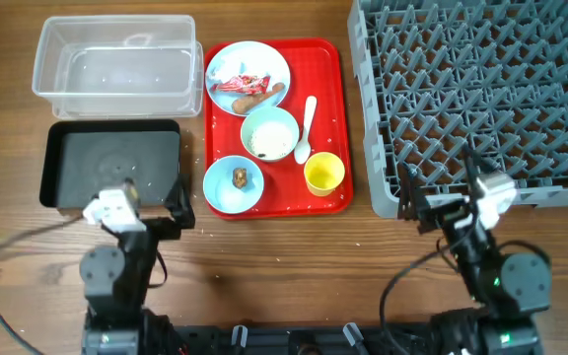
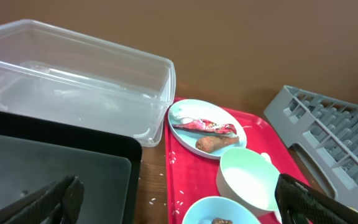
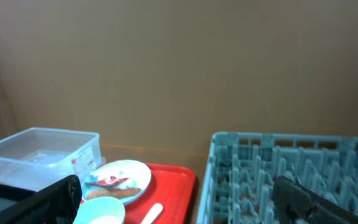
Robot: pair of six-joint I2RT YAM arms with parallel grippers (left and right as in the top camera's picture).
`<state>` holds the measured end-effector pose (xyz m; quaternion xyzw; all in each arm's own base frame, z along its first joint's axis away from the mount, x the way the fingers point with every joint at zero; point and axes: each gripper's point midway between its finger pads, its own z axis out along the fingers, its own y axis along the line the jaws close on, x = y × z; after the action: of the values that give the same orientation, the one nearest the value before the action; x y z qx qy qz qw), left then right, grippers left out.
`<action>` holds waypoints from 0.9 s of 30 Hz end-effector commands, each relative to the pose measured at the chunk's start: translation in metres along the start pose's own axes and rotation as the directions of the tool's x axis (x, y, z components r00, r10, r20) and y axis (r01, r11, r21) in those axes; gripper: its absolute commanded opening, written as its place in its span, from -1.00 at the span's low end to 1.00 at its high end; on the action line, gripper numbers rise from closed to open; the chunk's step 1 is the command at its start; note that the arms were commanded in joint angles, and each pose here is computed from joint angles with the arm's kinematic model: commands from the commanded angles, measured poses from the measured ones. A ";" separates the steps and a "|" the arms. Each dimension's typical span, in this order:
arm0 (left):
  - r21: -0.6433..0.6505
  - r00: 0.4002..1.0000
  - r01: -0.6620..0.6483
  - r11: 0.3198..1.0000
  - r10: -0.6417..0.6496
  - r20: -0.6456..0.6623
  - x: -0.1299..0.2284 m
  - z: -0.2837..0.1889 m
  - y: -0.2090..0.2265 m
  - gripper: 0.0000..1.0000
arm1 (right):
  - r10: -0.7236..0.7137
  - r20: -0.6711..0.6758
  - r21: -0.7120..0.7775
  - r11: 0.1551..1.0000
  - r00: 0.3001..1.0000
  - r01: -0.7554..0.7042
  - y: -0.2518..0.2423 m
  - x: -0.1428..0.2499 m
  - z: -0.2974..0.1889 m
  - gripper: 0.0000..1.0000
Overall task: Sort waste into correct bins and load items into the dishwasher rack
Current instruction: 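Reach the left gripper into the blue plate and grasp the white tissue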
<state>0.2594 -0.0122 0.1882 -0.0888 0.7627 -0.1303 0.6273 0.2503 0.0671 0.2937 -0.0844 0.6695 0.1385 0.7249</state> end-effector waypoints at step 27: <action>0.279 0.687 -0.131 0.951 0.290 -0.667 -0.001 0.263 -0.136 1.00 | 0.002 -0.572 -0.152 0.982 0.821 -0.108 0.023 0.002 0.077 0.99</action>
<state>0.5103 -0.1446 0.1777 0.0886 0.9426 -0.1151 0.3006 0.3167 0.1095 0.2990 -0.1576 0.8403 0.1832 0.4852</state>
